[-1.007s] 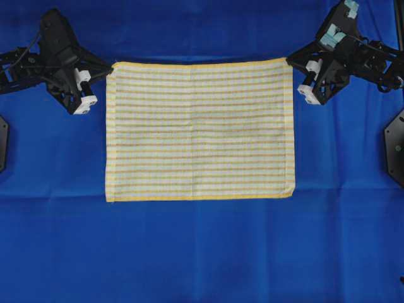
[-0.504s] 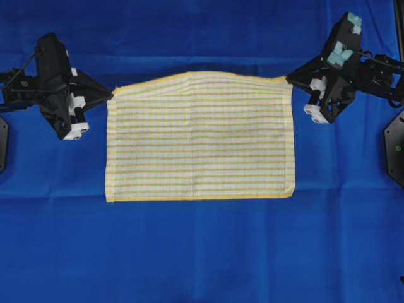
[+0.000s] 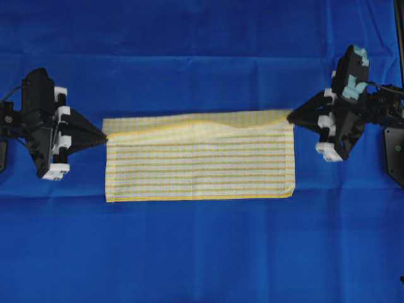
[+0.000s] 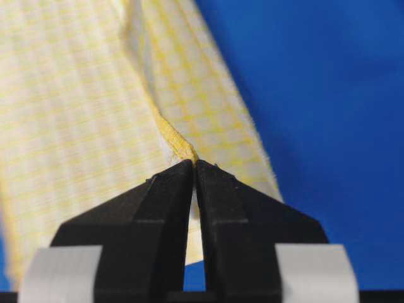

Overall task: Fold the yellow towel.
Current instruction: 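Lift the far edge with both grippers and fold it toward the near edge, then lower the folded edge onto the near edge and open both grippers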

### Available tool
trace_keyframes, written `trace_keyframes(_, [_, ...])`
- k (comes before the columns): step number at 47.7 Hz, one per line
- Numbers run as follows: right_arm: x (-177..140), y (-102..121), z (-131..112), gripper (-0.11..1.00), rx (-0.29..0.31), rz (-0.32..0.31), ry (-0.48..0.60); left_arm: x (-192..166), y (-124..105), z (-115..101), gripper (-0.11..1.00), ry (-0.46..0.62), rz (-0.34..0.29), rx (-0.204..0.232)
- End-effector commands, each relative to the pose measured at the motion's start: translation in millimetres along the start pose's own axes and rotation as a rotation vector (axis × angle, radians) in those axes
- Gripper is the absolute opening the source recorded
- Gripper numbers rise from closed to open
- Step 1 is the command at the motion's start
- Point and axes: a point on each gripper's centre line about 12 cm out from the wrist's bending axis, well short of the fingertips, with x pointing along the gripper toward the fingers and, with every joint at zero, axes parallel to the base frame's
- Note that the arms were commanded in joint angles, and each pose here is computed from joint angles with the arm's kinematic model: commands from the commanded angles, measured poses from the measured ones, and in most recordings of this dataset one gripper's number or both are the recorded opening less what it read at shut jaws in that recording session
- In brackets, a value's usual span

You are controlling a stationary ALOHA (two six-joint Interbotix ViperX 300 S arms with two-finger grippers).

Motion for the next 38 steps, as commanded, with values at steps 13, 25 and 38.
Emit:
trace_keyframes(13, [-4.8,31.1,-16.2,0.03,-0.021,0.108,0.063,-1.5,-33.1,-4.1,0.02,0.017,-0.121,0.010])
trace_keyframes(25, [-5.5,34.1,-22.2,0.03,-0.035,0.114,0.101,2.3,-39.1,-5.2,0.02,0.032,-0.136,0.023])
trace_keyframes(38, [-6.9,39.7,-28.3,0.03,-0.057,0.134,0.124,12.8,-45.9,-2.5,0.02,0.053,-0.142,0.033])
